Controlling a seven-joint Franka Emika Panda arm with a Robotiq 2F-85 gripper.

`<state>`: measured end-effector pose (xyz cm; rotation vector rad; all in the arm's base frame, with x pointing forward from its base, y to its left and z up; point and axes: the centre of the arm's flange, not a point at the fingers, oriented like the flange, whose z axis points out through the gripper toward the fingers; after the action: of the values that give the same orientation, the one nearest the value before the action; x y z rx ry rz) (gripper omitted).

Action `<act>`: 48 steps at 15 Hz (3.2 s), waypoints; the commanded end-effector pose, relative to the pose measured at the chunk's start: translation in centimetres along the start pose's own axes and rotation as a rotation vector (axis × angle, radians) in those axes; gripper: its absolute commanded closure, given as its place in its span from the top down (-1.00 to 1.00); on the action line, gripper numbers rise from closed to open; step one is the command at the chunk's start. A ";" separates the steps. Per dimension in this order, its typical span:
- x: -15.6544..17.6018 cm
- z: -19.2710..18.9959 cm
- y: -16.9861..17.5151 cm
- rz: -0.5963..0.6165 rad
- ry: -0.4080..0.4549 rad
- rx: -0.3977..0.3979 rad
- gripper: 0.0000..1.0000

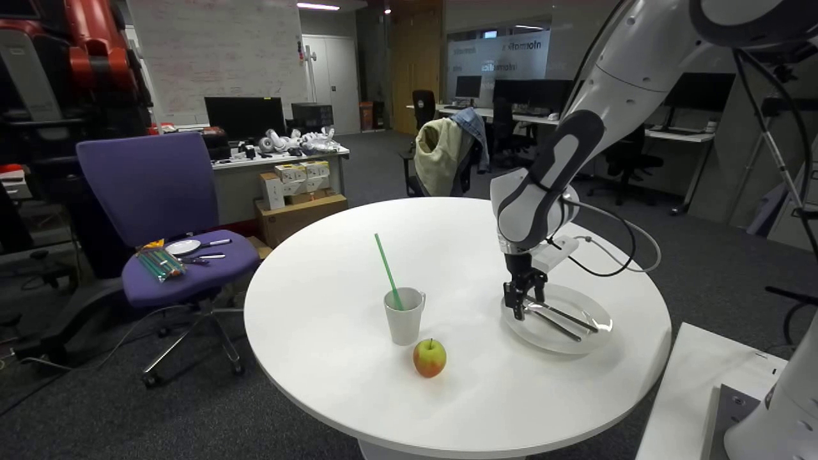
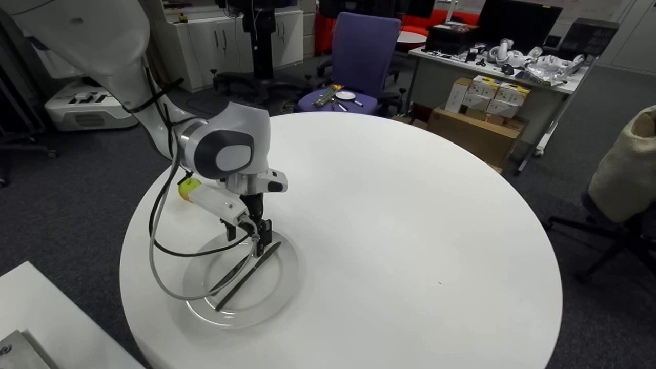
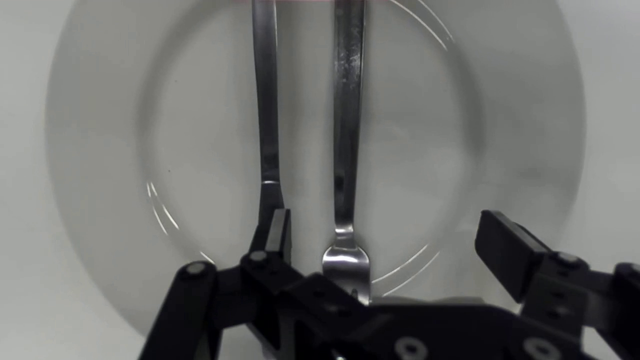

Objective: Remove the fork from the plate

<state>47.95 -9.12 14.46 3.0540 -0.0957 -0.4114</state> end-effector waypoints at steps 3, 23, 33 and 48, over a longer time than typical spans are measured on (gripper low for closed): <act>-0.6 0.8 0.2 -0.025 -0.002 0.046 1.00; -0.5 0.8 1.7 -0.020 -0.005 0.092 -0.95; -1.7 -4.1 4.1 0.042 0.078 0.076 -0.95; 6.5 -5.8 21.5 0.243 -0.045 -0.213 -0.95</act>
<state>51.27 -27.55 20.59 2.8183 -0.3847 -0.3908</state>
